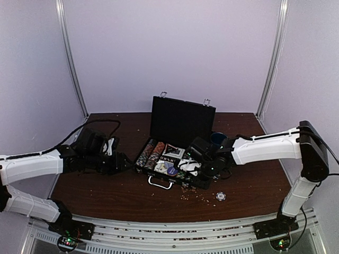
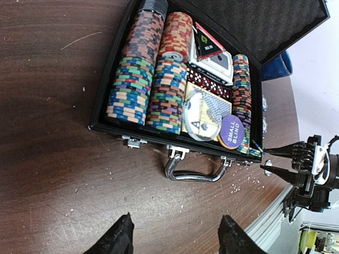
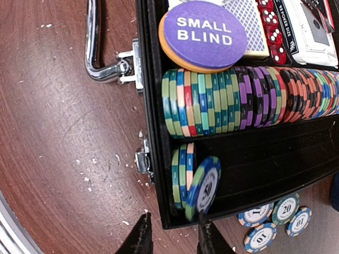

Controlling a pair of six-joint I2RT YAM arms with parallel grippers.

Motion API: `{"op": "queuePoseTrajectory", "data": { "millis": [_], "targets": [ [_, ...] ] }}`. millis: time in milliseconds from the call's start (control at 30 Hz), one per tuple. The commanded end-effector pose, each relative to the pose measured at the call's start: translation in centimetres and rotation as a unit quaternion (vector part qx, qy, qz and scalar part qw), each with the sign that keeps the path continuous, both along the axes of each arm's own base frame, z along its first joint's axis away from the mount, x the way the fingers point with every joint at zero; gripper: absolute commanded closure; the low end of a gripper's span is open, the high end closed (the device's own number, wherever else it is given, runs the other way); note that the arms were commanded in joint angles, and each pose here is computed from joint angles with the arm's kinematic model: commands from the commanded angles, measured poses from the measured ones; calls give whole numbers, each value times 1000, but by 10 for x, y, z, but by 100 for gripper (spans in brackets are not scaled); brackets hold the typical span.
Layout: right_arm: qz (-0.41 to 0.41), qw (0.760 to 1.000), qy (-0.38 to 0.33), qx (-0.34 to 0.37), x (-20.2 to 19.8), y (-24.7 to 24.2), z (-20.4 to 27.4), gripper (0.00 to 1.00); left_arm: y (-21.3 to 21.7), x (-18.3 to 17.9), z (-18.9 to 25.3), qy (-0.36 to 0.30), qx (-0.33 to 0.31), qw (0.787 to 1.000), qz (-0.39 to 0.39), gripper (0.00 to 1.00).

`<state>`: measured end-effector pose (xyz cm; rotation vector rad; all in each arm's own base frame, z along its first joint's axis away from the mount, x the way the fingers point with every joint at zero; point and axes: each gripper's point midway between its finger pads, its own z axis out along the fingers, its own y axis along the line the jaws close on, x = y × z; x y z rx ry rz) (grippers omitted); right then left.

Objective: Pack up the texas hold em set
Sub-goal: Place the poker chip in the slot.

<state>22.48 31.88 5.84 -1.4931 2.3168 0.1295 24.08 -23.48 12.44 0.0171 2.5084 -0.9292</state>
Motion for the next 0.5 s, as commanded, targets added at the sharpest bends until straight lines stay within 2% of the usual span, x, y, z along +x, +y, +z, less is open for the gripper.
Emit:
{"op": "queuePoseTrajectory", "data": {
  "millis": [0, 133, 300, 467],
  "targets": [
    [-18, 999, -19, 34, 4, 6, 30, 70, 1, 1, 5, -15, -8, 1000, -1, 43],
    [-39, 997, -18, 70, 6, 10, 45, 64, 2, 2, 7, -18, -11, 1000, 4, 43],
    [-83, 989, -21, 123, 18, 8, 66, 62, 5, 2, 9, -22, -14, 1000, 12, 43],
    [-199, 964, -67, 160, 50, -25, 90, 60, 9, 2, 12, -26, -10, 999, 22, 43]
  ]
}}
